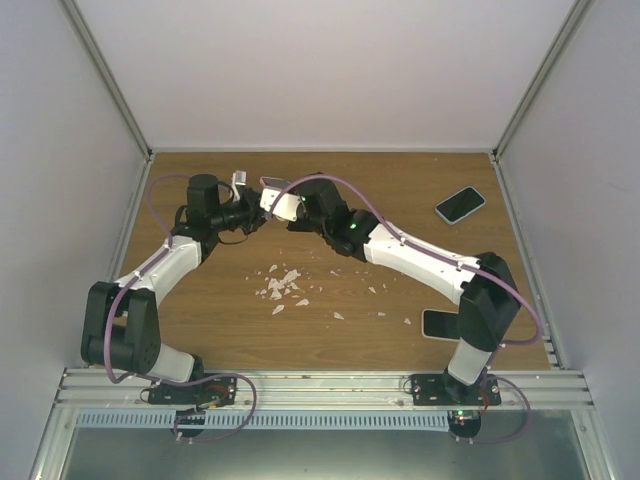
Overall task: Take the phone out of the phone case
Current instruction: Remove the phone case from the phone.
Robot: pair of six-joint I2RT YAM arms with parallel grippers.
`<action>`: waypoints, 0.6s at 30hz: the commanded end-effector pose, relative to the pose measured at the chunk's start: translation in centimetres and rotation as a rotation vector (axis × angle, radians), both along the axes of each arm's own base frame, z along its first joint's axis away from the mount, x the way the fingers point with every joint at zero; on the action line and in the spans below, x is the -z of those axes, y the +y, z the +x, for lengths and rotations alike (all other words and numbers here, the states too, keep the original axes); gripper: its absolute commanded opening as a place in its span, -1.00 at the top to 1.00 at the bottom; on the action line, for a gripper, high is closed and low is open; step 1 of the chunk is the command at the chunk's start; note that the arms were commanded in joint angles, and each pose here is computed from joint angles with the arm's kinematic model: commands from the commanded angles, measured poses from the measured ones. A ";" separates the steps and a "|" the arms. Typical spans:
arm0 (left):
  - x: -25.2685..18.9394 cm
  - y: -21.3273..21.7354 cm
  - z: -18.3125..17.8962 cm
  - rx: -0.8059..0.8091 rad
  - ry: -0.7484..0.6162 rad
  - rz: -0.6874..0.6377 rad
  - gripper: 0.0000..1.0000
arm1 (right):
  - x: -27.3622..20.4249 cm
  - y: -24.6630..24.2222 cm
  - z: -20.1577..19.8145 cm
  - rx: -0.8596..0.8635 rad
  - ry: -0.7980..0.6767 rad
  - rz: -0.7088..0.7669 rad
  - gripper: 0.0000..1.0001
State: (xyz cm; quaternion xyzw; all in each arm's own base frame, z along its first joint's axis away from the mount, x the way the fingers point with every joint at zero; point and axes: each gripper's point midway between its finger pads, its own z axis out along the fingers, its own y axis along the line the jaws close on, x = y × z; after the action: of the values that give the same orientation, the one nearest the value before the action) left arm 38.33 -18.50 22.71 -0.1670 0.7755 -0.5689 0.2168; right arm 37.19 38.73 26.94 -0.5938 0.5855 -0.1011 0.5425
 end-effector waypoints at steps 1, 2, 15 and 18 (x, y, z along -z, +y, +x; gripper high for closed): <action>0.4 1.4 0.9 -0.047 -0.045 0.080 1.00 | -5.9 -1.4 1.7 0.078 -0.055 0.140 0.99; 0.5 1.6 0.9 -0.053 -0.045 0.085 1.00 | -6.2 -1.4 1.7 0.077 -0.053 0.146 0.99; 3.1 4.5 2.2 -0.153 -0.011 0.188 1.00 | -8.9 -1.4 0.6 0.031 0.052 0.228 0.99; 3.3 4.4 2.2 -0.139 -0.024 0.201 1.00 | -9.2 -2.2 0.9 0.046 0.058 0.237 0.99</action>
State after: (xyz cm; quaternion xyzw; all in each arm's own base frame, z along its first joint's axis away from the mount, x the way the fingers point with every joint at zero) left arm 39.79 -14.32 19.14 -0.2101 0.8099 -0.4861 0.2521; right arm 38.11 38.01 32.91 -0.5443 0.6176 -0.0403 0.5662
